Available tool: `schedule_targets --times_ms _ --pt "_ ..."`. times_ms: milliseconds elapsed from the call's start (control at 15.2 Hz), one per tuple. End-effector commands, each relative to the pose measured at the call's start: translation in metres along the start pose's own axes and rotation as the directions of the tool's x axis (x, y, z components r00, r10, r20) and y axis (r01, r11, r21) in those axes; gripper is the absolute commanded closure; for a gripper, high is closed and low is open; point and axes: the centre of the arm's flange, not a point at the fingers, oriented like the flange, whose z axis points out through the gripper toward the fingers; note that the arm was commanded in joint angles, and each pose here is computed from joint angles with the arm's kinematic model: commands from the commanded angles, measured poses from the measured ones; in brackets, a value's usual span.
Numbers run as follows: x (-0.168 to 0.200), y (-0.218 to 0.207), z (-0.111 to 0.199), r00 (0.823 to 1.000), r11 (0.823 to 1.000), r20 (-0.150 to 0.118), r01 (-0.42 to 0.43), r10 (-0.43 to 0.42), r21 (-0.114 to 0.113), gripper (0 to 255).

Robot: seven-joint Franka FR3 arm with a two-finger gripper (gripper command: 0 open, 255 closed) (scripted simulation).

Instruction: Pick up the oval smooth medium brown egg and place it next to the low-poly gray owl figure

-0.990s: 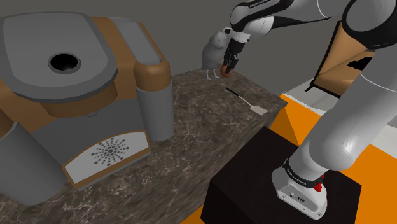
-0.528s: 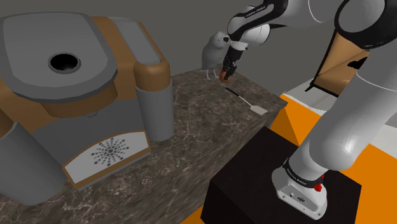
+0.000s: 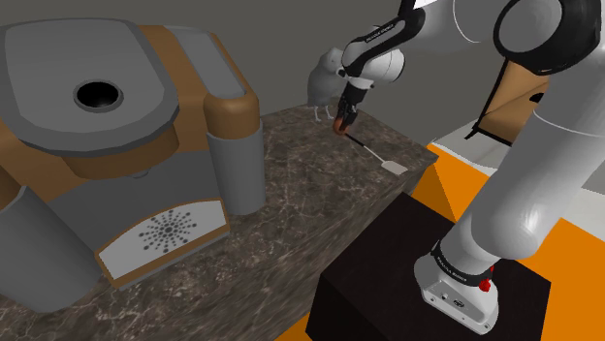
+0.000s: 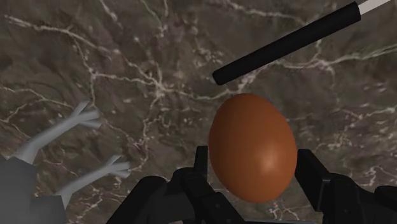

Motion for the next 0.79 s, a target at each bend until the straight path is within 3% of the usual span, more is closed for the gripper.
schedule_targets --times_ms 0,594,660,726 --pt "-0.003 0.0 0.01 1.0 1.0 0.0 0.0 0.0 0.0 255" --pt "-0.005 0.0 0.02 1.0 1.0 0.0 0.0 0.0 0.0 255" --pt "-0.004 0.0 0.021 1.0 1.0 0.0 0.0 0.0 0.0 0" --pt "-0.005 -0.001 0.021 1.0 1.0 0.0 0.0 0.0 0.0 0"
